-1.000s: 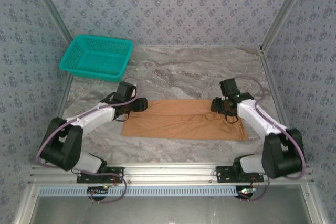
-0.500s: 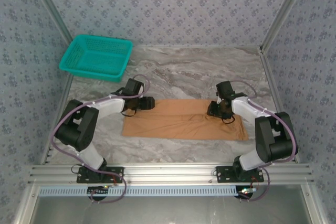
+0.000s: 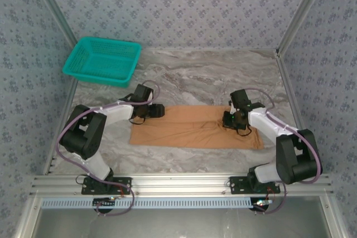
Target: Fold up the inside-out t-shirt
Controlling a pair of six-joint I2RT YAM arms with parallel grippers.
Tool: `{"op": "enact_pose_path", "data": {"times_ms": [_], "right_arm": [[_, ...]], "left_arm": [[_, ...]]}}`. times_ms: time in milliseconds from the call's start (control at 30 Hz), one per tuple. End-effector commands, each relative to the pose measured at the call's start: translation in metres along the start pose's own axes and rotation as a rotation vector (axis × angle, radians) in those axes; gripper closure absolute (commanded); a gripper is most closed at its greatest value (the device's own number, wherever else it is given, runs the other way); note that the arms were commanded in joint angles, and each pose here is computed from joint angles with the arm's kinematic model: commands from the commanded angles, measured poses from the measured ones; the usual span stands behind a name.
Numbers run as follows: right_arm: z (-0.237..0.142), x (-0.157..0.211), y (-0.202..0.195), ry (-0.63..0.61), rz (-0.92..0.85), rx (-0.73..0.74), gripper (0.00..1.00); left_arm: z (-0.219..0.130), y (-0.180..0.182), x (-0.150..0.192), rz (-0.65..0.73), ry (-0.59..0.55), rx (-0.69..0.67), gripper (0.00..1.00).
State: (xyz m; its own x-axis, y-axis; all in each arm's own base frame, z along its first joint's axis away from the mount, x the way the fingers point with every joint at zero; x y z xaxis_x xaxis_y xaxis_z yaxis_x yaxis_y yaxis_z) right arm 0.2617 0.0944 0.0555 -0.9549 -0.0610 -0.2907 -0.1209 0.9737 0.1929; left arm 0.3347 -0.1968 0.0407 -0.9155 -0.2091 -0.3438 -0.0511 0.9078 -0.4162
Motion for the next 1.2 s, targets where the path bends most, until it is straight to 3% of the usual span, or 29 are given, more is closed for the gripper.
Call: {"op": "enact_pose_path", "data": {"times_ms": [0, 233, 400, 533, 633, 767, 967, 1167], "right_arm": [[-0.006, 0.023, 0.002, 0.067, -0.015, -0.002, 0.87], [-0.019, 0.055, 0.015, 0.122, -0.02, -0.041, 0.84], [-0.026, 0.076, 0.045, 0.151, -0.076, -0.14, 0.68], [-0.048, 0.057, 0.059, 0.043, -0.112, -0.202, 0.62], [-0.057, 0.024, 0.045, -0.092, -0.082, -0.119, 0.6], [-0.043, -0.014, 0.013, -0.16, 0.005, -0.004, 0.59], [-0.007, -0.025, -0.002, -0.072, -0.014, 0.033, 0.57], [0.014, 0.013, 0.004, 0.06, -0.024, 0.002, 0.59]], "left_arm": [[-0.001, 0.016, 0.017, 0.006, 0.048, -0.061, 0.35], [-0.002, 0.019, 0.019, -0.001, 0.045, -0.075, 0.35], [-0.003, 0.019, 0.019, -0.002, 0.045, -0.076, 0.35], [-0.008, 0.017, 0.016, 0.002, 0.031, -0.07, 0.35], [-0.013, 0.015, 0.013, 0.007, 0.018, -0.067, 0.35], [-0.017, 0.015, 0.013, 0.01, 0.01, -0.065, 0.35], [-0.017, 0.016, 0.011, 0.019, 0.005, -0.078, 0.34], [-0.008, 0.015, 0.01, 0.017, 0.022, -0.081, 0.34]]}}
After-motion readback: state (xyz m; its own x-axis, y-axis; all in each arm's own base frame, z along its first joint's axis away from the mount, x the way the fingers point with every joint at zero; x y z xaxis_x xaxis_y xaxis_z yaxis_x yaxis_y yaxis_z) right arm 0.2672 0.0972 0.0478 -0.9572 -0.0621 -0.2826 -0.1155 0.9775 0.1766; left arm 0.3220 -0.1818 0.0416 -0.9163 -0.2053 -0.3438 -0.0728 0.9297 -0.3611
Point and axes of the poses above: each hand's point on the last joint's axis, 136 mm out from that joint toward the fingers, its own z axis out along the fingers, its own y axis along the line the jaws close on, x = y × z, the point moved 1 cm from there along -z, back along the fingers, and after that the axes turned 12 degrees about -z, right-handed, at the moved point
